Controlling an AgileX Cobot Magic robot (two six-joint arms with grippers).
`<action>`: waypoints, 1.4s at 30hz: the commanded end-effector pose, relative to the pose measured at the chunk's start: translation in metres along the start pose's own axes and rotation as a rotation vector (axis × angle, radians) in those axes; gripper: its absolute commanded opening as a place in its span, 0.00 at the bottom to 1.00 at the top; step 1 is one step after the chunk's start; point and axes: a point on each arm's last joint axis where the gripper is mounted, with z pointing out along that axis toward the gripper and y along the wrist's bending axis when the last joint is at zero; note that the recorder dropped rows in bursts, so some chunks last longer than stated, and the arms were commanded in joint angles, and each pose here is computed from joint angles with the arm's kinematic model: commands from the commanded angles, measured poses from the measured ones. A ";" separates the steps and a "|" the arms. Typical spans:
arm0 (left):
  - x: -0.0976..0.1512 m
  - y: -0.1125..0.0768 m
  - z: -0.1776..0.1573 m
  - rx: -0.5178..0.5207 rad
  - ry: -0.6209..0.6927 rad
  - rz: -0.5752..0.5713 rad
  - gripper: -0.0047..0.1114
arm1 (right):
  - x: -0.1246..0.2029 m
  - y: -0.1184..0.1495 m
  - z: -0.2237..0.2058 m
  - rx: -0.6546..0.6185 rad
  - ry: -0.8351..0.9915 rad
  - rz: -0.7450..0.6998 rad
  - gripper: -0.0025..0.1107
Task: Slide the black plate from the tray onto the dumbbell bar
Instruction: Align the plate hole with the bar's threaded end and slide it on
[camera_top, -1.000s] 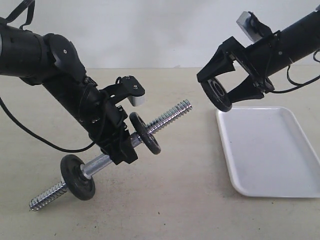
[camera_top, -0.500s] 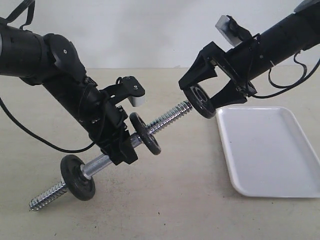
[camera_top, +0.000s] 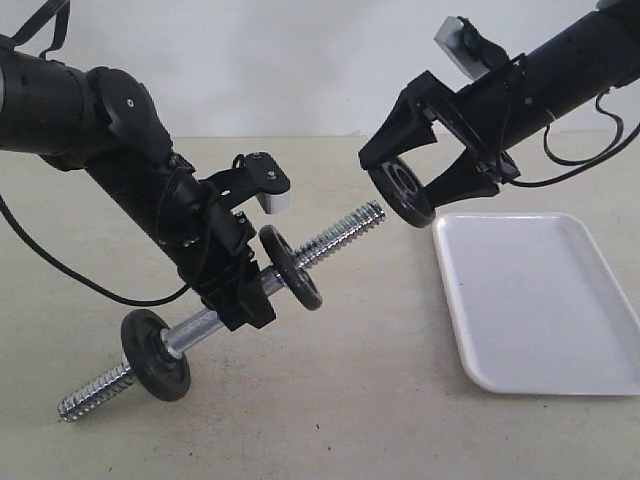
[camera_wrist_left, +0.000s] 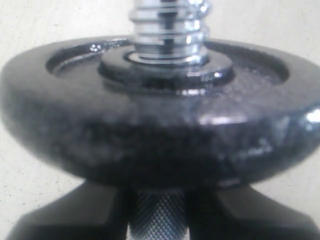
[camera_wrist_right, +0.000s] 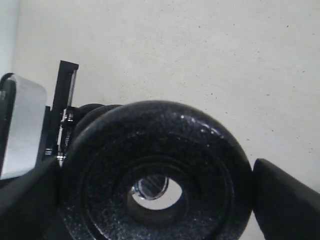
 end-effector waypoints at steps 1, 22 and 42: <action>-0.015 -0.003 -0.021 -0.029 -0.095 0.017 0.08 | 0.004 0.019 -0.003 -0.054 -0.009 -0.007 0.02; -0.015 -0.003 -0.021 -0.029 -0.095 0.017 0.08 | 0.017 0.000 0.022 -0.166 0.000 0.050 0.02; -0.015 -0.002 -0.021 -0.035 -0.101 0.015 0.08 | 0.013 -0.018 0.013 -0.171 -0.043 0.093 0.02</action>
